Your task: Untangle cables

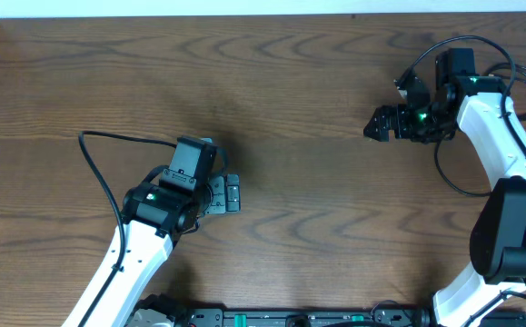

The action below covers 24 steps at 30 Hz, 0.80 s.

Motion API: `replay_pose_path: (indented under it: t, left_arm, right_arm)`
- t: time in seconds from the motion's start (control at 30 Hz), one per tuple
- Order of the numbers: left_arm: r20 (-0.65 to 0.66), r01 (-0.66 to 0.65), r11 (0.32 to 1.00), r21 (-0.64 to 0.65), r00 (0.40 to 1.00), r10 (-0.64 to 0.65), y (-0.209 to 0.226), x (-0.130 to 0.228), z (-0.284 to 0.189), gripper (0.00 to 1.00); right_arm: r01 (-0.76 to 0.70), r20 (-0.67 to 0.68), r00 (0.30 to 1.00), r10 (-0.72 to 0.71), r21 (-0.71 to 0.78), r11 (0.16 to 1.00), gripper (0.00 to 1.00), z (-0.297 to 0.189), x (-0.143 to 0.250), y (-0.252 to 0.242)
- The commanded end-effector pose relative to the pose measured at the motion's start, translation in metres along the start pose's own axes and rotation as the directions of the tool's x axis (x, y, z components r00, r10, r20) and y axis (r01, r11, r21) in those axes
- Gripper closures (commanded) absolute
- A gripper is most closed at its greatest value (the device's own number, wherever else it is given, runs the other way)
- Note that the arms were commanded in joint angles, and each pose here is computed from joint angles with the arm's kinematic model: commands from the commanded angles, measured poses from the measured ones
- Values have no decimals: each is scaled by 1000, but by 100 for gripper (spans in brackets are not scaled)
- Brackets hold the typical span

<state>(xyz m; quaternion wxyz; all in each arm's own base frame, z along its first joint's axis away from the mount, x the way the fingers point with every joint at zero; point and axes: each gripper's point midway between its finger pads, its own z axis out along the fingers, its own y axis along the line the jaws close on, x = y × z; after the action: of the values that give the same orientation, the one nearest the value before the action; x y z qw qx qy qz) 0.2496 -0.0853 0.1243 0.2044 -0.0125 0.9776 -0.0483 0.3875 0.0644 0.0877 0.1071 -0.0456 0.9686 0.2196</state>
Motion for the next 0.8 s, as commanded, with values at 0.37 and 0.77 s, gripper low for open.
replay_pose_path:
  t: [0.37,0.77]
  left_arm:
    - [30,10,1000,-4,999,-10,1,-8,-7,1]
    - [30,10,1000,-4,999,-10,1,-8,-7,1]
  right_arm:
    - [5,96,995,-16,108,994,1,-14,-19,-1]
    - [-328,373,903,214,277,903,1,-58,10,-26]
